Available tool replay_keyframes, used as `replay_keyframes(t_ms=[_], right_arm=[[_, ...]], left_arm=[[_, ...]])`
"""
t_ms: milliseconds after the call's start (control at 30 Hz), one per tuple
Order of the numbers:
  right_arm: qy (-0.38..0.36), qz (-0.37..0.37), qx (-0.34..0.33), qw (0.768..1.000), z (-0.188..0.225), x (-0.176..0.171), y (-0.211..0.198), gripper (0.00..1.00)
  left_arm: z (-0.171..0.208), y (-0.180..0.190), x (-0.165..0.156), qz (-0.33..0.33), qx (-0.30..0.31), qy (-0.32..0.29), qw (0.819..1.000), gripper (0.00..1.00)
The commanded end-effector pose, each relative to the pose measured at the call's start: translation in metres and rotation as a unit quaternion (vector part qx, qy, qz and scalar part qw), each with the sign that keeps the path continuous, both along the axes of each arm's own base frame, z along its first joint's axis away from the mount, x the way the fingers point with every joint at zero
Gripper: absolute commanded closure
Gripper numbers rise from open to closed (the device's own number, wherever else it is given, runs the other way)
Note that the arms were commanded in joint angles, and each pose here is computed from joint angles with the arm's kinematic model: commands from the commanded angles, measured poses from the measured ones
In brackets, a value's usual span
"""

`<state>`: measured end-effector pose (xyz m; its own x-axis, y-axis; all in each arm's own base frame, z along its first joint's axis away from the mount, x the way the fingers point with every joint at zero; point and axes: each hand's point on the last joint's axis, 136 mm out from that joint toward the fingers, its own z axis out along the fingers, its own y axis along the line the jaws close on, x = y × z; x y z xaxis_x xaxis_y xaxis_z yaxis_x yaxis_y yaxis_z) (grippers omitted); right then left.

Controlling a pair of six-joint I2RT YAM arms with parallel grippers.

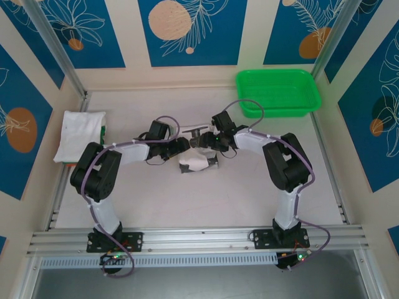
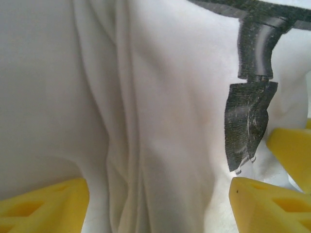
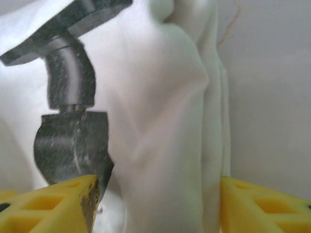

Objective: Fold and stack the t-shirts

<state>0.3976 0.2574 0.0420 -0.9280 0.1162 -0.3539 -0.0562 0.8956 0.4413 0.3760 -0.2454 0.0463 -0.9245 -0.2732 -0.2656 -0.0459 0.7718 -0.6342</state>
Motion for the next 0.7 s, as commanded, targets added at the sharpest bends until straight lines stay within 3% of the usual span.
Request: replay_keyframes(t_ms=[0, 300, 667], right_arm=[[0.021, 0.012, 0.006, 1.0, -0.012, -0.002, 0.006, 0.42], [0.046, 0.016, 0.052, 0.997, -0.022, -0.011, 0.018, 0.53], [0.053, 0.018, 0.073, 0.996, -0.022, -0.011, 0.025, 0.54]], left_arm=[[0.004, -0.015, 0.002, -0.012, -0.025, 0.0, 1.0, 0.31], [0.008, -0.031, 0.005, -0.021, -0.059, 0.003, 0.998, 0.42], [-0.004, -0.04, 0.008, -0.018, -0.084, 0.021, 0.996, 0.39]])
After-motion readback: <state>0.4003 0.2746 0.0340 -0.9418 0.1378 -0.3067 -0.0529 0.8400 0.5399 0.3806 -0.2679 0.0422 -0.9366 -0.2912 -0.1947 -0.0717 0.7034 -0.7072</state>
